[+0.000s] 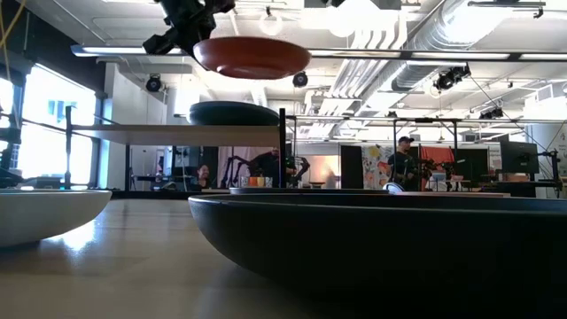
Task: Place and stack plates onto a shelf
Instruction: Stack the orange plate on top of the light blue plate on the shelf
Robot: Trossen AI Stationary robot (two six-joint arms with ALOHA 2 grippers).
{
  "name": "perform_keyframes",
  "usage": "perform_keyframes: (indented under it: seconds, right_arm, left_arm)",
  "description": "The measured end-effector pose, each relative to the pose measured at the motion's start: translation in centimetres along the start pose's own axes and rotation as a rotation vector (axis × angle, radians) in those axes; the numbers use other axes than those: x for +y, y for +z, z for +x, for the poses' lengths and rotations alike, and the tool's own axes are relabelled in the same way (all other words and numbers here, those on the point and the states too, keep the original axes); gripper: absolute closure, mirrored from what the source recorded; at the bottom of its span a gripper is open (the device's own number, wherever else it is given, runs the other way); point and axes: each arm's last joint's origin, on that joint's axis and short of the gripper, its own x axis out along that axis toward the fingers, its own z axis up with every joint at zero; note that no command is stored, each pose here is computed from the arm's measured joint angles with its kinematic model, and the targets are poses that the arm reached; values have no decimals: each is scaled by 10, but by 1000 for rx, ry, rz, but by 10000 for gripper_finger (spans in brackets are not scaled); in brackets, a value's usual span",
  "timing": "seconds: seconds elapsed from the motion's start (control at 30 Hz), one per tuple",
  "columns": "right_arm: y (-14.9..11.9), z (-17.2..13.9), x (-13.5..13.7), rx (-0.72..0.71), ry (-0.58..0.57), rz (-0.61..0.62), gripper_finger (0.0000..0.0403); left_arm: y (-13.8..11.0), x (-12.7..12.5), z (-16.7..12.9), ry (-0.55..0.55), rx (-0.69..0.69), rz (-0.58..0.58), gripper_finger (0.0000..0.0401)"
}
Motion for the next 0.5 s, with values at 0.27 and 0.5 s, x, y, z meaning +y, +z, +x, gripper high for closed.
perform_keyframes:
  seconds: [0.27,0.5]
  right_arm:
    - [-6,-15,-8,-26,7,205,272]
    - [-6,-15,-8,-26,15,252,272]
  left_arm:
    - [32,38,-1,52,-44,-66,398]
    - [53,73,-5,93,-79,-131,398]
